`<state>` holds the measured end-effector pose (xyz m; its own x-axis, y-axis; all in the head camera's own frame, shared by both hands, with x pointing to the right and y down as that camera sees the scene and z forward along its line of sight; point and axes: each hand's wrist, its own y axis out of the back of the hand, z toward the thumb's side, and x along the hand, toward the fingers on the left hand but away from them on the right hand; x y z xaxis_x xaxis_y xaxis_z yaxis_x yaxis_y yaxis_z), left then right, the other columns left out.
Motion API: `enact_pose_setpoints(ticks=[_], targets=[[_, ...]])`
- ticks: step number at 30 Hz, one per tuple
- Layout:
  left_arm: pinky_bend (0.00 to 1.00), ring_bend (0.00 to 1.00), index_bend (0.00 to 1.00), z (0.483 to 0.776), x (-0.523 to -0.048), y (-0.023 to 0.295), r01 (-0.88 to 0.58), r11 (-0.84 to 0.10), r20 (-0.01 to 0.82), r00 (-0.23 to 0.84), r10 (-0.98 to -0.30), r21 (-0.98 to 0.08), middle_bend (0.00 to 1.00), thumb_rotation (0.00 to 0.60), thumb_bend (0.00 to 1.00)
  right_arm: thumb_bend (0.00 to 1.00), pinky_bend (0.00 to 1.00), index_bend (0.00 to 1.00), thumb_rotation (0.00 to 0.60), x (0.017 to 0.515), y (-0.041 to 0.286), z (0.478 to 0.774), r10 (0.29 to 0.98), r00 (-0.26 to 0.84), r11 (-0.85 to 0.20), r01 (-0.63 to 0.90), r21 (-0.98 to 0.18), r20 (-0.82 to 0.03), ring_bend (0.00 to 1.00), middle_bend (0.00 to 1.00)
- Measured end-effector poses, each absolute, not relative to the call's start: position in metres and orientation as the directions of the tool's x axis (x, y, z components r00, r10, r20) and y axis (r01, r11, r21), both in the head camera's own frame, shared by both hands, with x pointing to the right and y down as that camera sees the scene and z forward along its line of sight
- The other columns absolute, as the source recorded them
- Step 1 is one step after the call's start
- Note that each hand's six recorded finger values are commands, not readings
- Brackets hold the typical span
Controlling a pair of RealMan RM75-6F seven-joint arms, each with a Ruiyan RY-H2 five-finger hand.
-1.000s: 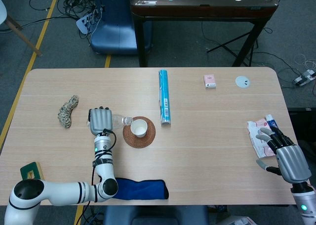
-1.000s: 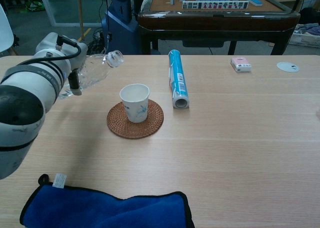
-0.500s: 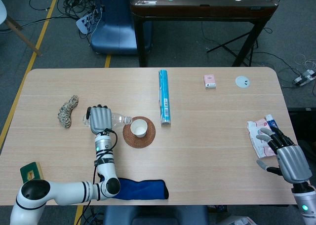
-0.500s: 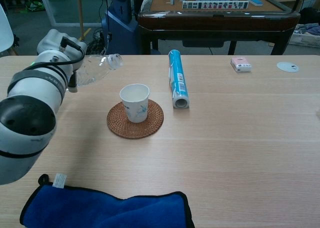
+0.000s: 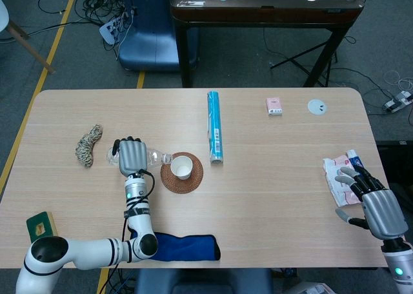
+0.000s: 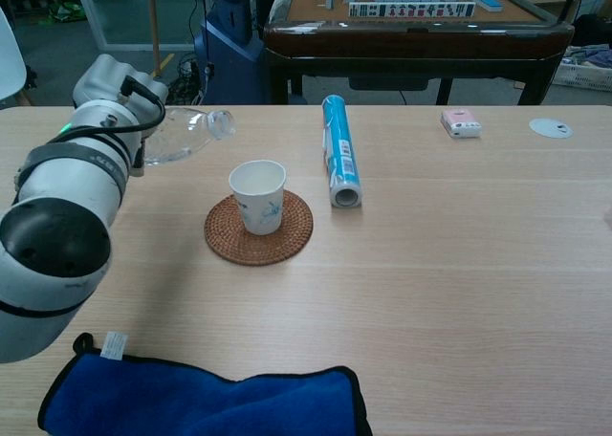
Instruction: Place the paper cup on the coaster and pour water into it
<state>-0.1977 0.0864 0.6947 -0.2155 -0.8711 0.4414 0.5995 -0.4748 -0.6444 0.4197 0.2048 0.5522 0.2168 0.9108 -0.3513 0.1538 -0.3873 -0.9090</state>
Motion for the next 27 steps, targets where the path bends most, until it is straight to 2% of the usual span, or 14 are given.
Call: enact_pose_setpoints(ticks=[27], targets=[[0.54,0.49,0.68,0.6994,-0.1927,0.0903,0.691,-0.462,0.43,-0.236,-0.871,-0.556,0.75,0.6,0.13,0.01,0.32,0.3,0.6,0.4209,0.2048,0.5489,0.913,0.216,-0.382,0.163,-0.91,-0.345,0.11,0.2]])
